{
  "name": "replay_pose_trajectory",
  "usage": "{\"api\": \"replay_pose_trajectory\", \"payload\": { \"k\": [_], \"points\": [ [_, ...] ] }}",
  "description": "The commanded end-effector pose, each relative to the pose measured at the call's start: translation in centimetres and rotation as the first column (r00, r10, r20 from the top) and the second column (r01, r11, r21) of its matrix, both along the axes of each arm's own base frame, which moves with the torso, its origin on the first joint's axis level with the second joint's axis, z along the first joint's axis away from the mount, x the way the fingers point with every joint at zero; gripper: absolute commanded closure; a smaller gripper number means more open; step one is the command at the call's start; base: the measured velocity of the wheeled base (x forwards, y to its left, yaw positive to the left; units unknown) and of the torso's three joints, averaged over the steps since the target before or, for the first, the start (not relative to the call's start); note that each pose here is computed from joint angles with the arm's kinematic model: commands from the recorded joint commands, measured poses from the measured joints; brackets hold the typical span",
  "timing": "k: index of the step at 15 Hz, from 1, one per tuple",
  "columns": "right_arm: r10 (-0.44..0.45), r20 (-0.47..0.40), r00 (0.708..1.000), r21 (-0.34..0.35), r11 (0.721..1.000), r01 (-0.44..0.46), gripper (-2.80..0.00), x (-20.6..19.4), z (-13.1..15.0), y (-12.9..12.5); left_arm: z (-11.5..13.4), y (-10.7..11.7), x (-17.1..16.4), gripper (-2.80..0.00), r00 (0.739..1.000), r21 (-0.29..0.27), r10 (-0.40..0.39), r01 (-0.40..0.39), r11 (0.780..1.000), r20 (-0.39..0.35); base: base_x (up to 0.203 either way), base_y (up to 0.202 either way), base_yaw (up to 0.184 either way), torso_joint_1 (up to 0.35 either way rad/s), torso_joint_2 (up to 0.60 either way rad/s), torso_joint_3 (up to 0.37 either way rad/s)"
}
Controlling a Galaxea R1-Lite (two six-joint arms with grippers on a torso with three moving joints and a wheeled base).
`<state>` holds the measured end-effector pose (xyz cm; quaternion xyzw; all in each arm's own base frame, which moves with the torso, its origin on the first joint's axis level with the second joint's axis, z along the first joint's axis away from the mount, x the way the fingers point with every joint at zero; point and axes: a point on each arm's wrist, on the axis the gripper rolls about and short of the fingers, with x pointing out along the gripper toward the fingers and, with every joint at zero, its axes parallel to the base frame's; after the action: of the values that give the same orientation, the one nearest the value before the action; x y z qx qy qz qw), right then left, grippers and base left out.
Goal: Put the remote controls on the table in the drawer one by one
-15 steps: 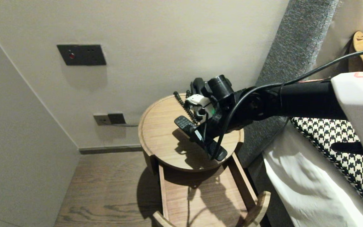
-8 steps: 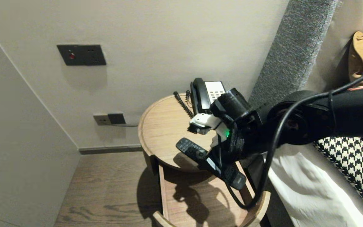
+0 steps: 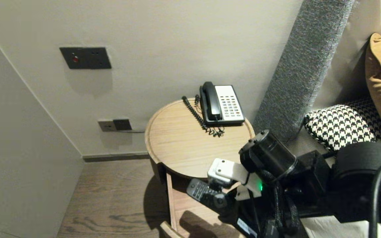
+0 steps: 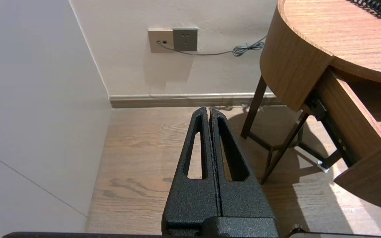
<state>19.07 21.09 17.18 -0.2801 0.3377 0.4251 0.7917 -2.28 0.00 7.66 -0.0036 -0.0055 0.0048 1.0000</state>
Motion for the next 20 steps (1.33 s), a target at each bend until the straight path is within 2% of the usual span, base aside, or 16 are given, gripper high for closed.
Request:
{"api": "replay_pose_trajectory", "payload": {
  "k": [1,8,12,17,20],
  "points": [
    [0.048,-0.002,0.999,-0.007,0.999,-0.048,0.00,-2.1,0.0,-0.5,0.0,0.0,0.0,0.00,1.000,0.000,0.001,-0.001,1.000,0.001,0.000,0.000,0.000,0.000,0.00,0.000],
    [0.149,0.049,0.988,-0.048,0.988,-0.146,0.00,-2.7,-1.2,-0.5,0.0,0.0,0.0,0.00,1.000,0.000,0.002,-0.002,1.000,0.000,0.000,0.000,0.000,0.000,0.00,0.000],
    [0.252,0.117,0.961,-0.105,0.965,-0.240,0.00,-2.3,-1.8,-0.6,0.0,0.0,0.0,0.00,1.000,0.000,0.000,0.000,1.000,0.001,0.000,0.000,0.000,0.000,0.00,0.000],
    [0.324,0.111,0.940,-0.153,0.940,-0.306,0.00,-1.6,-2.8,-0.7,0.0,0.0,0.0,0.00,1.000,0.000,0.000,0.000,1.000,0.001,0.000,0.000,0.000,0.000,0.00,0.000],
    [0.351,0.150,0.924,-0.157,0.932,-0.328,0.00,-0.4,-3.3,-0.4,0.0,0.0,0.0,0.00,1.000,0.000,0.001,-0.001,1.000,0.001,0.000,0.000,0.000,0.000,0.00,0.000]
  ]
}}
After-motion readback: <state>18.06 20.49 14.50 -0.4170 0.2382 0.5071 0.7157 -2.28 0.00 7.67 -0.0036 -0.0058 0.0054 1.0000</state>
